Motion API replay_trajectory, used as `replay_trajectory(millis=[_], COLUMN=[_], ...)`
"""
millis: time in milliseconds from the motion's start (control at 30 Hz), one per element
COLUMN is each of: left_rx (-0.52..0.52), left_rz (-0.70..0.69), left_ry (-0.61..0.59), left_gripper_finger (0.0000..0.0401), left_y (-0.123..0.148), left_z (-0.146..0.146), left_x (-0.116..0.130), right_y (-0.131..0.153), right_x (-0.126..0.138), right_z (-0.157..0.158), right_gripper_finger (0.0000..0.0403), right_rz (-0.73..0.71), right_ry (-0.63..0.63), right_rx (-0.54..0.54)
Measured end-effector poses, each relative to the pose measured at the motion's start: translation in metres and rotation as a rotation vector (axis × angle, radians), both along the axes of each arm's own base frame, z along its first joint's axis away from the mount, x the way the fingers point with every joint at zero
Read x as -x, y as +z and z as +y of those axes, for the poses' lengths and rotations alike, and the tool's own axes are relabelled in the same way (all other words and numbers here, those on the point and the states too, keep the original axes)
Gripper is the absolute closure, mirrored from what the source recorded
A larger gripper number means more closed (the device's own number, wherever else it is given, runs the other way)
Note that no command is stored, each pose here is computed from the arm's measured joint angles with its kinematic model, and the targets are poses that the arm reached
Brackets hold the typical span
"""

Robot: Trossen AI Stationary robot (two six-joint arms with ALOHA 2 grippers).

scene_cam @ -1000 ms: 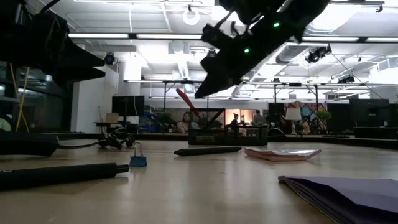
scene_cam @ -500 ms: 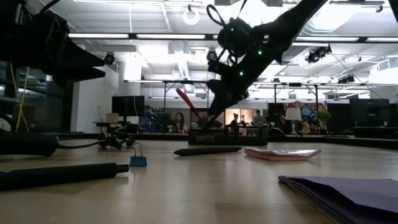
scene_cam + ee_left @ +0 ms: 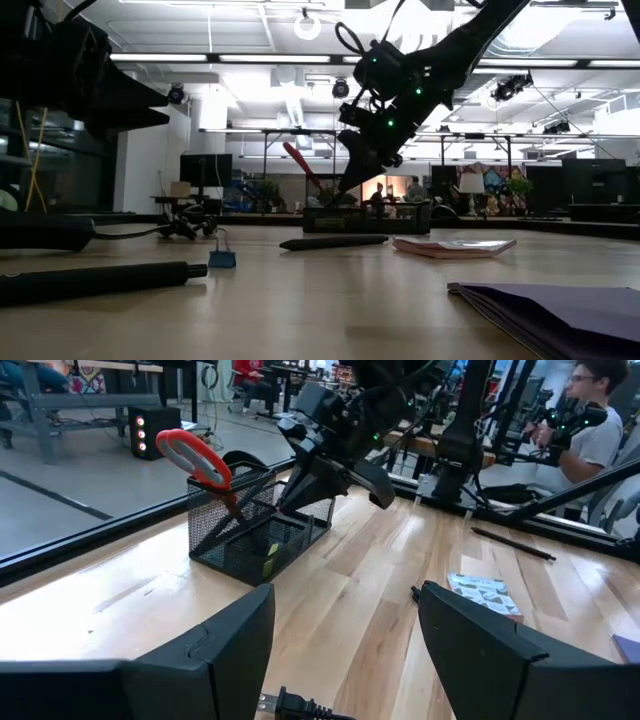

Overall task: Pick and place office supplies into organizer
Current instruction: Put the pink binder clip into the mesh desk organizer, then put the right black pen into the mesh desk organizer

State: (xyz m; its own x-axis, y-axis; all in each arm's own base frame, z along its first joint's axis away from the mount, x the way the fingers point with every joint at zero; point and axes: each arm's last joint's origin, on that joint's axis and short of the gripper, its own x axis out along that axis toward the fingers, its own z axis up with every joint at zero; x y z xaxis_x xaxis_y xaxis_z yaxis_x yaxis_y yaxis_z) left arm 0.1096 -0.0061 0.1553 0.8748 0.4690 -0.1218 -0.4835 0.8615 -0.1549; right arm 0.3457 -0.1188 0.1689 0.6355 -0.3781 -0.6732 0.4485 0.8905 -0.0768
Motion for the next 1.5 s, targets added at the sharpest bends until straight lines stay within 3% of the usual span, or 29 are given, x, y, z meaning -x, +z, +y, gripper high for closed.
replay_trajectory(millis=[867, 1300, 1500], left_rx=[0.000, 0.000, 0.000], left_rz=[0.000, 0.000, 0.000], left_ry=[0.000, 0.000, 0.000], left_gripper_finger=[0.0169, 0.0169, 0.0169], left_y=[0.0000, 0.0000, 0.0000], left_z=[0.0000, 0.0000, 0.0000], left_x=[0.0000, 0.0000, 0.0000], right_y=[0.0007, 0.0007, 0.0017], right_x=[0.0022, 0.0025, -0.0004], right_z=[-0.0089, -0.0095, -0.0047], right_gripper_finger=[0.0377, 0.0334, 0.0334], right_rz=[-0.016, -0.019, -0.090], right_ry=[0.023, -0.007, 0.085], right_rx=[-0.017, -0.020, -0.168])
